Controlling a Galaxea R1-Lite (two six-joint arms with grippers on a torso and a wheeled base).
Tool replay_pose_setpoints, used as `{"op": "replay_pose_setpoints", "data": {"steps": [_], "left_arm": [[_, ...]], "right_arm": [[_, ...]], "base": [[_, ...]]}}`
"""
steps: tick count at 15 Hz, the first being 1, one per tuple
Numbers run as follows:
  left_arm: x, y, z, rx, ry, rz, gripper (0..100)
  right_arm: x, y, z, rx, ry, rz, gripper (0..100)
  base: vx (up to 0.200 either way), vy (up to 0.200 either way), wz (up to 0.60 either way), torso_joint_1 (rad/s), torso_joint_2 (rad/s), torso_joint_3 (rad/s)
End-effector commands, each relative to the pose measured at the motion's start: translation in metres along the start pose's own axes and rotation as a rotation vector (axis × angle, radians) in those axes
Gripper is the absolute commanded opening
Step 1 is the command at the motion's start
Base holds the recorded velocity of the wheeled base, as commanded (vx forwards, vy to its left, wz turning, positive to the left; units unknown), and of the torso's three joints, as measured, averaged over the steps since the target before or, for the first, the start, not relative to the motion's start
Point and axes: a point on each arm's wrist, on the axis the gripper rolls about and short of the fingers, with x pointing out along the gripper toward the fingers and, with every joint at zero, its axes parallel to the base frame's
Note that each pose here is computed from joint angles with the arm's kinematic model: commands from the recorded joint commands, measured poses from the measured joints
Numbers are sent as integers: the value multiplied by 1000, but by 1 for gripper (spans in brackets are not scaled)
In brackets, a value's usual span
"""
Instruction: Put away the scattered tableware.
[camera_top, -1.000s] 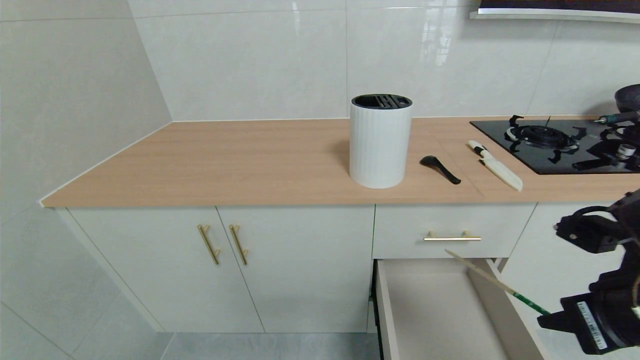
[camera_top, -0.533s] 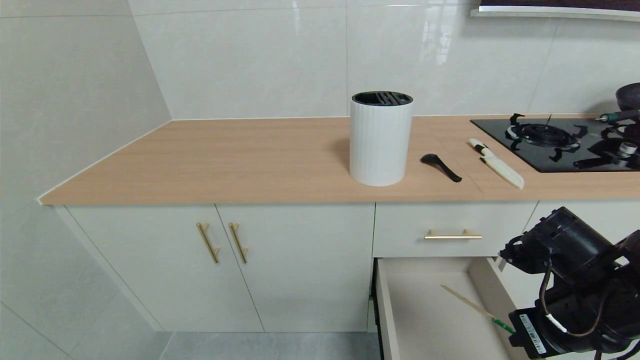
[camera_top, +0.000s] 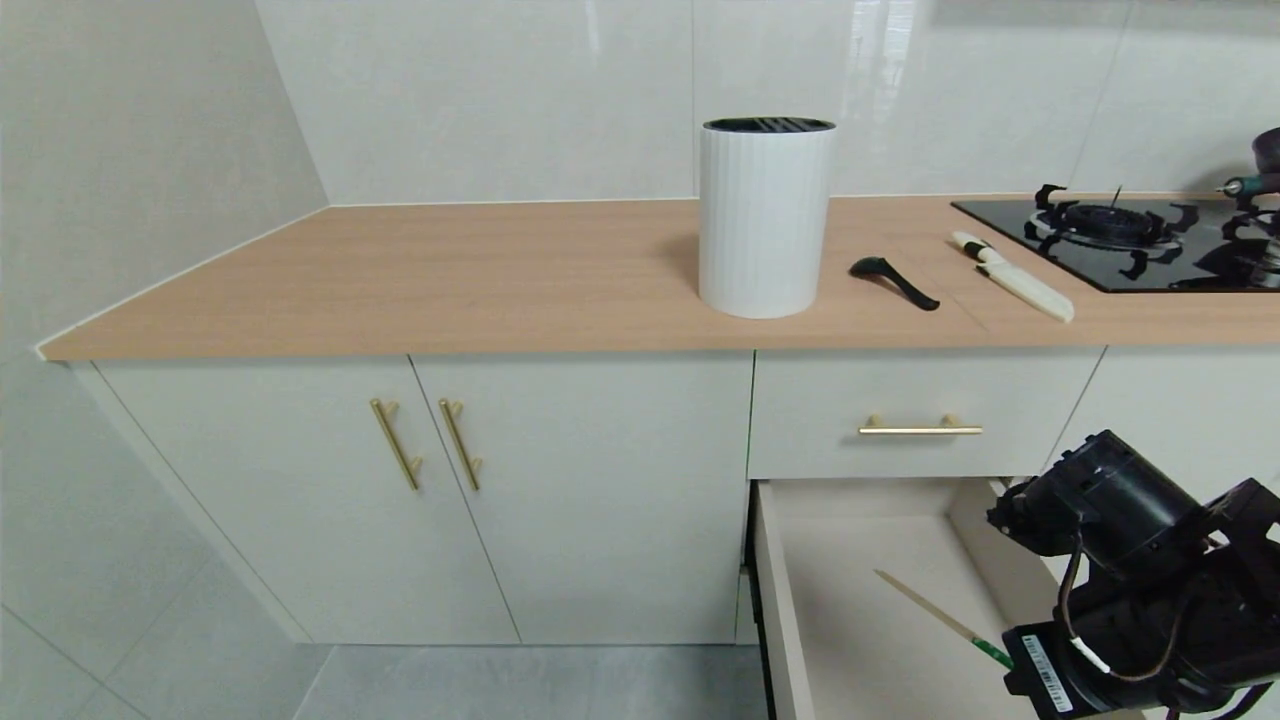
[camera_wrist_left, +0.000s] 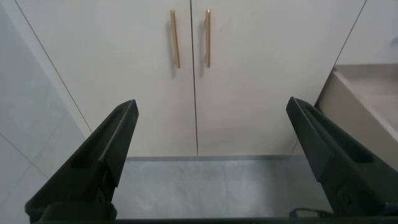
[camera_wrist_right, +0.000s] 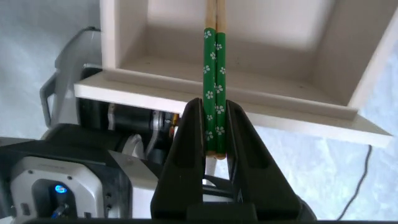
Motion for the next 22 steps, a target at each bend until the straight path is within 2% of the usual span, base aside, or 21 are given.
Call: {"op": "replay_pose_setpoints", "data": {"steps": [1, 9, 12, 16, 17, 20, 22], "left_arm": [[0, 0, 0, 0, 0, 0, 100], [0, 0, 0, 0, 0, 0, 100], [0, 0, 0, 0, 0, 0, 100], [0, 0, 0, 0, 0, 0, 100], [0, 0, 0, 0, 0, 0, 100], [0, 0, 0, 0, 0, 0, 100], [0, 0, 0, 0, 0, 0, 100]], "right_arm": [[2, 0, -1, -3, 7, -2, 0], [3, 1, -1, -4, 9, -2, 0], [3, 2, -2, -10, 7, -1, 0], [4, 4, 6, -6, -70, -23, 0], [10, 6, 11, -20, -82, -33, 0], [43, 12, 60, -8, -171, -48, 0], [65, 18, 84, -28, -165, -60, 0]], "base": [[0, 0, 0, -193, 476, 281], [0, 0, 0, -159, 442, 283], [0, 0, 0, -38, 131, 76], [0, 0, 0, 0, 0, 0], [0, 0, 0, 0, 0, 0], [0, 0, 0, 0, 0, 0], [0, 0, 0, 0, 0, 0]]}}
